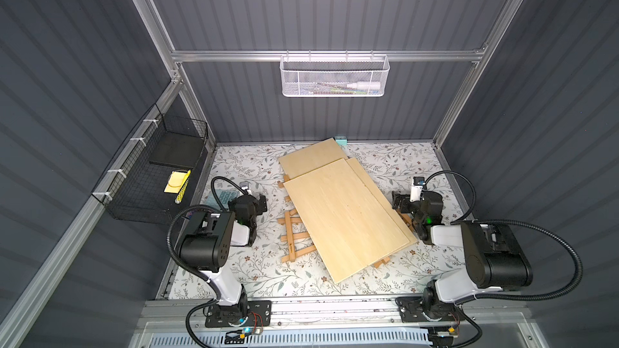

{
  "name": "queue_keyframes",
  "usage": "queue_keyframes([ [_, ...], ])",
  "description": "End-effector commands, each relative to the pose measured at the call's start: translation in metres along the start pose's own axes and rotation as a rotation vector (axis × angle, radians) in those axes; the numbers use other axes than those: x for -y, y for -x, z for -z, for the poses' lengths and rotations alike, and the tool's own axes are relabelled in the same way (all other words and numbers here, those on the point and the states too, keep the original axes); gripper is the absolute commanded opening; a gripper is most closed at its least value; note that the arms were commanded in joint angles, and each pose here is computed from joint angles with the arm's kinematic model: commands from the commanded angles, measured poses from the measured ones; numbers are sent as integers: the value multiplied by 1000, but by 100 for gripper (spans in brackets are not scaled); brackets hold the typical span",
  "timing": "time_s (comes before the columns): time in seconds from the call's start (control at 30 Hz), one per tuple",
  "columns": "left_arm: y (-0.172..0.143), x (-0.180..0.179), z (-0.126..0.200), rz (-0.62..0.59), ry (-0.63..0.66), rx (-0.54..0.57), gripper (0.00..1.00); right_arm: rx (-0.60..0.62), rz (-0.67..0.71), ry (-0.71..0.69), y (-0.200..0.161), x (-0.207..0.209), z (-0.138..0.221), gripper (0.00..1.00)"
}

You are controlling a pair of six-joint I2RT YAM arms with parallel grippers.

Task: Assemble the easel
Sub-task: Pick up the drawing board.

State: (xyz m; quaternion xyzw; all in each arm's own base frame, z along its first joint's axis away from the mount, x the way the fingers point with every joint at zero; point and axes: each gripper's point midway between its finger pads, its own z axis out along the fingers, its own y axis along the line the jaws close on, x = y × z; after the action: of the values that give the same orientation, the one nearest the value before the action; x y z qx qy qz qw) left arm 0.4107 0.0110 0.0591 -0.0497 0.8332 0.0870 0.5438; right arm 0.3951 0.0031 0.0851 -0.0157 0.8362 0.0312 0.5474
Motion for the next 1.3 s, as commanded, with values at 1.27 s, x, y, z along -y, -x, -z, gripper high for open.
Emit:
queue_keyframes([
  [1.27,6,190,149,208,-499,-719,99,-483,-101,468,48,-143,69,99],
])
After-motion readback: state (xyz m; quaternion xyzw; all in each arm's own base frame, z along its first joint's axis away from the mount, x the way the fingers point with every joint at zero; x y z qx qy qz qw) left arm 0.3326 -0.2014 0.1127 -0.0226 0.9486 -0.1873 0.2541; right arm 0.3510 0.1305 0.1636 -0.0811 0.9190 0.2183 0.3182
